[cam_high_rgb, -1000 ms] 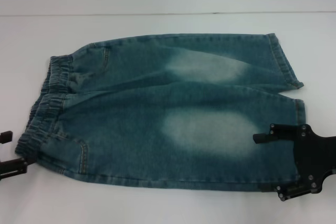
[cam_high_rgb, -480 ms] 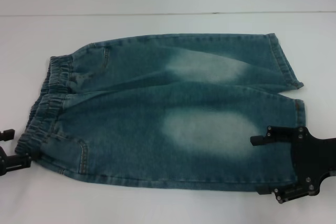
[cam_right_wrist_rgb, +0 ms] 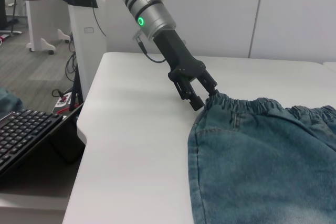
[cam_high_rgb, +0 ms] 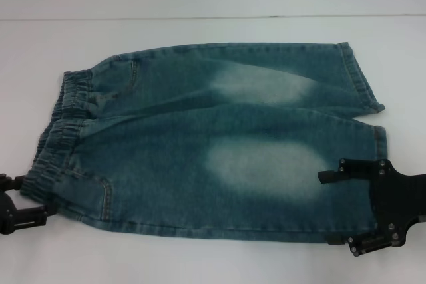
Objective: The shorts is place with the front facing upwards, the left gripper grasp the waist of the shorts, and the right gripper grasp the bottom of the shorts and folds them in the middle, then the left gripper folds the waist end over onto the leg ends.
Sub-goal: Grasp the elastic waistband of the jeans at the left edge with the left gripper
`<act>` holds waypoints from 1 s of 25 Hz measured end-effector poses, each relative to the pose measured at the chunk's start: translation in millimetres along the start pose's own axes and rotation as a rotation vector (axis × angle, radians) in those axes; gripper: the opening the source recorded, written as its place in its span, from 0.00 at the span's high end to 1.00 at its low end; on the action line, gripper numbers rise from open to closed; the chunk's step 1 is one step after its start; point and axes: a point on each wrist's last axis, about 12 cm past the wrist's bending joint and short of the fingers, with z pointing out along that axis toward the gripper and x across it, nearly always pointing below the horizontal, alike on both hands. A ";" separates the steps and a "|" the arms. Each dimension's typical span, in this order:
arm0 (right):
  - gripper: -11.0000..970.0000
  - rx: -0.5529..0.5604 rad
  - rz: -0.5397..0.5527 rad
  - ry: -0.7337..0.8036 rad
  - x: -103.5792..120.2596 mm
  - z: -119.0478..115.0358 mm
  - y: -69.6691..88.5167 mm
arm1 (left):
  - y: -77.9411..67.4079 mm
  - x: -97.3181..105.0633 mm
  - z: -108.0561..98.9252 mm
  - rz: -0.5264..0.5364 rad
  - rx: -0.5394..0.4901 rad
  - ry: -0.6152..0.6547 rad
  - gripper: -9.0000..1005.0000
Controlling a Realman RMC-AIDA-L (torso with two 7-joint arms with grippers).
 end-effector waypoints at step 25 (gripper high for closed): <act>0.03 0.023 0.013 0.000 2.9 0.7 1.5 | -5.2 -9.9 8.4 0.048 0.059 -0.037 0.62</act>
